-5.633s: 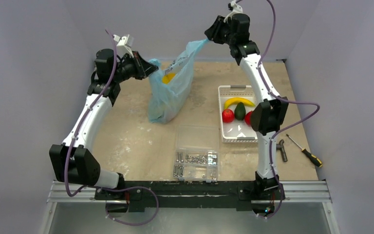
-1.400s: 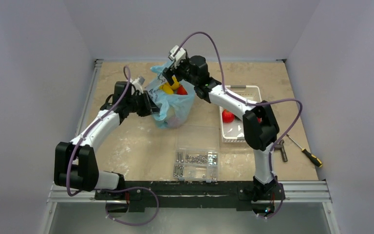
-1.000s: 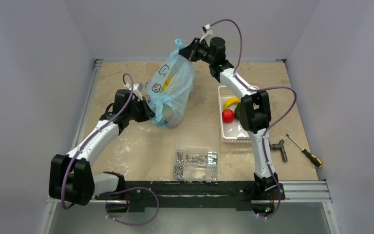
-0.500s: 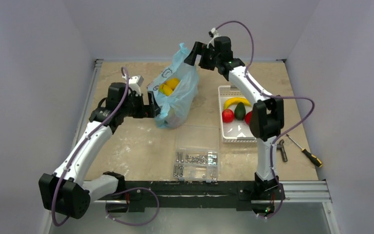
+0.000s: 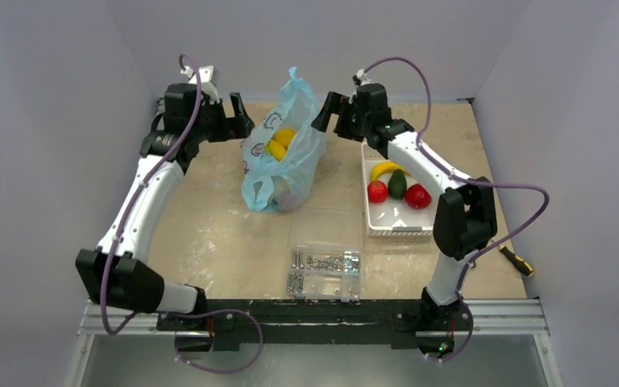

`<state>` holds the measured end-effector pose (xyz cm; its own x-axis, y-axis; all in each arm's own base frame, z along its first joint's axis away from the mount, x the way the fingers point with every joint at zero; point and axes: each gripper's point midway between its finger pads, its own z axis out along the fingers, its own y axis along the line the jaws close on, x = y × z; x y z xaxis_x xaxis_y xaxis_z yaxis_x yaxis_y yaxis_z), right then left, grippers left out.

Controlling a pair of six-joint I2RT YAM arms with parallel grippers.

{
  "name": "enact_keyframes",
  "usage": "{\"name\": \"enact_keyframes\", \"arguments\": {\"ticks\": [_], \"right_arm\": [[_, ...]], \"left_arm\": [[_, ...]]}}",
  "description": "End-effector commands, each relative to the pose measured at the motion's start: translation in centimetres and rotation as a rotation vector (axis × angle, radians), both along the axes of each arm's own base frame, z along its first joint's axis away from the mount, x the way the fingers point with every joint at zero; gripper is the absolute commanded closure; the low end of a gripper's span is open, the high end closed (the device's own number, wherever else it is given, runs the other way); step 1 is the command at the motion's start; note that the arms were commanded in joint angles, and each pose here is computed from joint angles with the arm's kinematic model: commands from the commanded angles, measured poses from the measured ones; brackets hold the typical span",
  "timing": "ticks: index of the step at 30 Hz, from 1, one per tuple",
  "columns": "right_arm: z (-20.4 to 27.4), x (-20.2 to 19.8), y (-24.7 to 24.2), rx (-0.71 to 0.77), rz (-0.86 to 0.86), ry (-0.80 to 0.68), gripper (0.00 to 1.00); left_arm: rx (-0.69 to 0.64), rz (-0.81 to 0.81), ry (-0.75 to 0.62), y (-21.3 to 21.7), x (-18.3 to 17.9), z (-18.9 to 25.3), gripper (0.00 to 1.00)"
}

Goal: Take the fake fruits out of the plastic bag
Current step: Adjust the plastic bag at the center of the board.

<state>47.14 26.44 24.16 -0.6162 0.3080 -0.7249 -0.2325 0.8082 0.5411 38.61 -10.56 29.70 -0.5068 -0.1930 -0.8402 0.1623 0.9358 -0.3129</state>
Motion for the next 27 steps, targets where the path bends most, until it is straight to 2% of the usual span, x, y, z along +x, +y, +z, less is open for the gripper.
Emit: {"name": "enact_keyframes", "arguments": {"ticks": [1,5,11,13,15,17,19,20,21,22,27], "right_arm": [[-1.2,-0.7,3.2,0.066,-0.003,0.025,0.01],[-2.6,-1.1,4.6,0.065,-0.034,0.052,0.01],[-5.6,-1.9,6.8,0.043,-0.005,0.085,0.01],[-6.4,-2.2,6.9,0.032,-0.012,0.091,0.05],[-7.5,-2.7,6.4,0.031,-0.024,0.097,0.18],[-8.6,-3.6,5.6,0.024,-0.035,0.104,0.35],[-9.0,-4.5,5.0,0.028,-0.032,0.085,0.67],[-9.5,-5.2,4.5,0.027,-0.034,0.087,0.81],[-9.7,-5.6,4.0,0.027,-0.039,0.082,0.93],[-10.2,-6.0,3.2,0.011,-0.059,0.074,1.0],[-11.1,-7.2,0.9,-0.061,-0.076,0.029,1.0]], "left_arm": [[-0.011,-0.034,0.011,-1.3,5.1,-0.6,0.0],[-0.047,-0.104,0.085,-3.3,7.3,-3.8,0.0],[-0.04,-0.112,0.288,-3.7,7.1,-9.2,0.0],[-0.046,-0.143,0.335,-4.1,6.7,-10.3,0.1],[-0.054,-0.157,0.371,-4.1,6.5,-11.3,0.27],[-0.08,-0.174,0.404,-4.0,6.5,-12.0,0.53],[-0.092,-0.166,0.415,-3.2,6.6,-12.2,0.82],[-0.086,-0.159,0.407,-2.7,6.7,-12.0,0.94],[-0.066,-0.147,0.398,-2.0,6.8,-11.9,1.0],[-0.038,-0.135,0.39,-1.4,7.0,-11.7,1.0],[0.074,-0.063,0.386,2.0,6.4,-10.7,1.0]]}}
